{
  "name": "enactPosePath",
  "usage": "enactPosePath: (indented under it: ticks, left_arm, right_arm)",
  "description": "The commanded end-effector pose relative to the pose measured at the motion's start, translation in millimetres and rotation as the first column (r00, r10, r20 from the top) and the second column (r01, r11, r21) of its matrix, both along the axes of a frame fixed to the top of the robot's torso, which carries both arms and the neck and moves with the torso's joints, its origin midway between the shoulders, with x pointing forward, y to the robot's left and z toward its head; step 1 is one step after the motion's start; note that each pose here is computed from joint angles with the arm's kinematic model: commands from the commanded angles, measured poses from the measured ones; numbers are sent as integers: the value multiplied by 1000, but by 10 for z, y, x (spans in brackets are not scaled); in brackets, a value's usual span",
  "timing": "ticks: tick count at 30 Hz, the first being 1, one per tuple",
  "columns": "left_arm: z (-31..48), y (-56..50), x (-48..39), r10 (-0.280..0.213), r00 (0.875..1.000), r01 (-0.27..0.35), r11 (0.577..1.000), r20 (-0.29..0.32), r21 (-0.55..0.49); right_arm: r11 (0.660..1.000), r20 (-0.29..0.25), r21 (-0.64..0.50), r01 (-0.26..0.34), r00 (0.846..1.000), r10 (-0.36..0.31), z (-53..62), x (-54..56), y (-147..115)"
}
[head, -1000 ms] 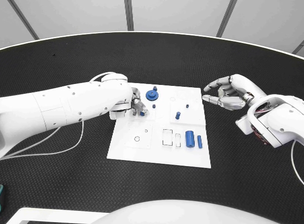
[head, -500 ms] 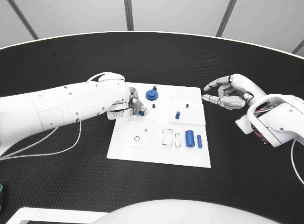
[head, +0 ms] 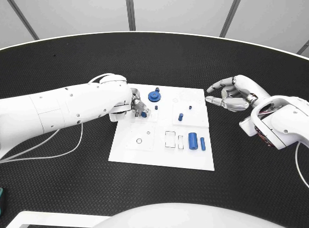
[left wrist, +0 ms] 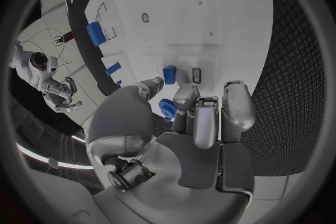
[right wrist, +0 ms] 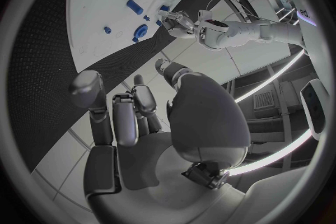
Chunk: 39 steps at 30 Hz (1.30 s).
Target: Assemble the parts on the task board
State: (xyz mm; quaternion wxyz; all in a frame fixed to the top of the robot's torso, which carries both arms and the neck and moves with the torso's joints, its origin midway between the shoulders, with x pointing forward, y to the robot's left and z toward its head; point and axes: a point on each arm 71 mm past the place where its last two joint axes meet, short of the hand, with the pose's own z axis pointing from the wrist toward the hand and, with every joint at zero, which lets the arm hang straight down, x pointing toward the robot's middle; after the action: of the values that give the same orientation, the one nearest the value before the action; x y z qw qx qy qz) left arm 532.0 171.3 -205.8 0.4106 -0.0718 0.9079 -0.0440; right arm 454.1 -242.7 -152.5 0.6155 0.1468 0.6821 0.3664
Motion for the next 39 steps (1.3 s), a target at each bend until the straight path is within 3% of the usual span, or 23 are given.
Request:
enactPosePath:
  ticks: [1,16,39]
  left_arm:
    - [-1,5,-2,19,1000,-19,1000,-3,14]
    - [1,-37,-13,10,1000,-10,1000,-2,7]
    - [0,33,2,24,1000,-24,1000,-1,5]
  right_arm:
    - [1000,0,0,0,1000,0,-1,1,1]
    - [1000,-3,-3,0,1000,0,-7,13,-1]
    - [1000,-5,-5,0,1000,0,-12,20,-1]
